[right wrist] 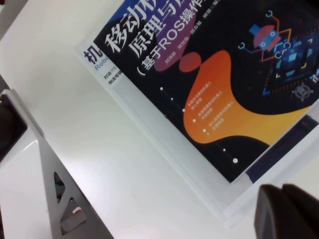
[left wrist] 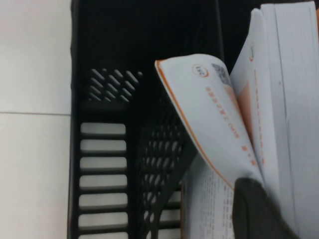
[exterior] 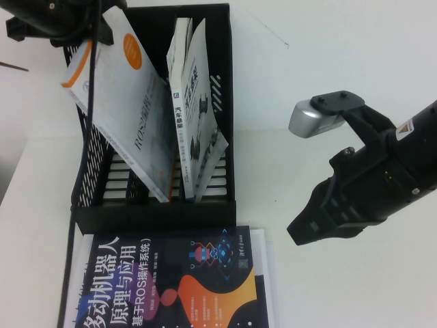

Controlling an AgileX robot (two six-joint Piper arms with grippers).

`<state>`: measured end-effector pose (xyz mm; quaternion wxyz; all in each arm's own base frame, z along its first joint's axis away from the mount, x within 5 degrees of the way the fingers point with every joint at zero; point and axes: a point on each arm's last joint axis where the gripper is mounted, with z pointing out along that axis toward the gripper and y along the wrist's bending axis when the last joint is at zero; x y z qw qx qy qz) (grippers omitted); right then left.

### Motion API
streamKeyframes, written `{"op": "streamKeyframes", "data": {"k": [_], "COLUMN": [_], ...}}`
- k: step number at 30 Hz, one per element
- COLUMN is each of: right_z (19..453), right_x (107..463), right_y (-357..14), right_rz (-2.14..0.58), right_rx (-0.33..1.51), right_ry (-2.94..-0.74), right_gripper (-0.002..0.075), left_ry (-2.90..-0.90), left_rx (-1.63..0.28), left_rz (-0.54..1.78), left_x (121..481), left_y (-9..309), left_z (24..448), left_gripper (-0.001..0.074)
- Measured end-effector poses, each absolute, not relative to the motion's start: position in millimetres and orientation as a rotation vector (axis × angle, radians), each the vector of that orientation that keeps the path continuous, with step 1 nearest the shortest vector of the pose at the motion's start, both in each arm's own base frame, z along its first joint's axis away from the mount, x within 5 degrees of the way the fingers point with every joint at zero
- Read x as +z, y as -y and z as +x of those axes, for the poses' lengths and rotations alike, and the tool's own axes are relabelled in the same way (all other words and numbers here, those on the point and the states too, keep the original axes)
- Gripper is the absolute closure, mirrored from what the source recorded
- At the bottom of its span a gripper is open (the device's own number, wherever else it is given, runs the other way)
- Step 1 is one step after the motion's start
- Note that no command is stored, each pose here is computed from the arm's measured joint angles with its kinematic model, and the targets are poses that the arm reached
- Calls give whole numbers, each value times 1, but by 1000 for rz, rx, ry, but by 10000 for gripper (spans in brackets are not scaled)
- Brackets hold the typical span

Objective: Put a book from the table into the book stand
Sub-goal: Place the book on the book shelf

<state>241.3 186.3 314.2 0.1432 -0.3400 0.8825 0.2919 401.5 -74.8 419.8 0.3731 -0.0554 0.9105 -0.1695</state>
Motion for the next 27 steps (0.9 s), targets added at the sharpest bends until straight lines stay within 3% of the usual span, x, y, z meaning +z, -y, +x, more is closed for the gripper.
{"op": "streamKeyframes", "data": {"k": [12, 14, 18, 20, 27], "right_z": [242, 242, 242, 243, 243], "right_x": [314, 314, 314, 315, 315], "right_y": [-187, -187, -187, -187, -187], "right_rz": [-967, -967, -967, -965, -963], "right_rx": [839, 839, 839, 838, 838], "right_ry": [-2539, -2539, -2539, -2537, -2538], "right_gripper": [721, 721, 721, 721, 721], "left_ry": [-2337, -2349, -2338, -2323, -2305], "left_rx": [-460, -474, -510, -533, -573], "left_rz": [-180, -186, -196, -188, -169], "left_x": [405, 399, 397, 398, 400], "left_y": [78, 79, 82, 83, 86], "left_z": [416, 420, 423, 424, 424], "left_gripper": [603, 558, 360, 301, 254]}}
